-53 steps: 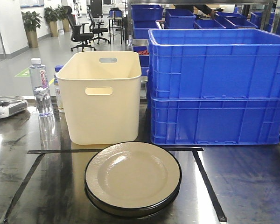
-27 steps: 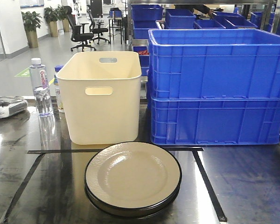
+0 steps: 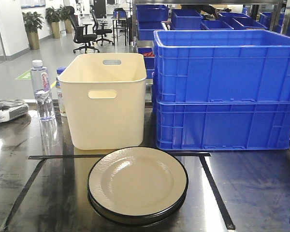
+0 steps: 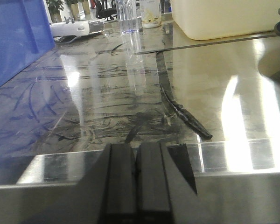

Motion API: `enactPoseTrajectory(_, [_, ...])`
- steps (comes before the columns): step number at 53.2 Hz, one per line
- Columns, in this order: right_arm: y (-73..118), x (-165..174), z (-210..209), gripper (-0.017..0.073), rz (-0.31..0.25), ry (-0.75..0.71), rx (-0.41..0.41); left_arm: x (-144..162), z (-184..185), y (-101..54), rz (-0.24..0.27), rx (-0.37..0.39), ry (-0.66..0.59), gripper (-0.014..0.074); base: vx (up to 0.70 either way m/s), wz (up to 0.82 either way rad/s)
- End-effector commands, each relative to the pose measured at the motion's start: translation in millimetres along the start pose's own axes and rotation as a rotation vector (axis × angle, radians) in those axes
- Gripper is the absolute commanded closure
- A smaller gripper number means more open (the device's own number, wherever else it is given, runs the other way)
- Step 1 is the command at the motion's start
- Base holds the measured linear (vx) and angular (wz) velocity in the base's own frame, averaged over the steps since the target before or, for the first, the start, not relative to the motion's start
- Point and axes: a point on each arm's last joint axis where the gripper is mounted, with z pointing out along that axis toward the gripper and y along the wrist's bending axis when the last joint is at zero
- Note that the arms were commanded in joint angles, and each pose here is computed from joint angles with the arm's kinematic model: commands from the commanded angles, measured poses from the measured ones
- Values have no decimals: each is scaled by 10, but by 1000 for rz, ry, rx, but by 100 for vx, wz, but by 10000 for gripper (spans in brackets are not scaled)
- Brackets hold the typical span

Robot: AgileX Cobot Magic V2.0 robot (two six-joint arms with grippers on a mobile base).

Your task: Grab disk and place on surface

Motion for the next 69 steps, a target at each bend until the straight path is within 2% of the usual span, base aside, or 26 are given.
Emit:
enactPoseTrajectory(1, [-68,-102,9,568,60,-31,70,-37,-6,6,-12,-6,-82,596,0,0])
enactPoseTrajectory(6, [-96,-58,60,568,84,0,95,-37,-6,6,-12,-6,-82,596,0,0])
enactPoseTrajectory(10, [-106,37,63,568,70,8,109,-37,-6,6,-12,-6,-82,596,0,0])
enactPoseTrajectory(16, [-99,253,-8,568,73,-78,114,-37,-6,6,-12,-6,-82,596,0,0])
enactPoseTrajectory(24, [-79,740,-180,568,65,-240,125,-37,-6,6,-12,-6,-82,596,0,0])
enactPoseTrajectory(30, [-67,1164,-251,568,56,-291,131,-37,-6,6,-12,-6,-82,596,0,0])
enactPoseTrajectory(35, [-63,1229,-309,568,18,-228,151,-37,-6,6,-12,-6,-82,596,0,0])
enactPoseTrajectory(40, [-87,1280,-354,568,-23,-217,210,-37,-6,6,-12,-6,-82,596,0,0])
enactPoseTrajectory(43, [-105,1294,-377,568,-19,-215,250,-37,-6,6,-12,-6,-82,596,0,0])
enactPoseTrajectory(51, [-152,1299,-387,568,33,-216,331,-37,-6,6,-12,-6,-82,596,0,0])
enactPoseTrajectory(69, [-157,1299,-389,568,42,-218,339,-36,-6,6,-11,-6,-82,596,0,0])
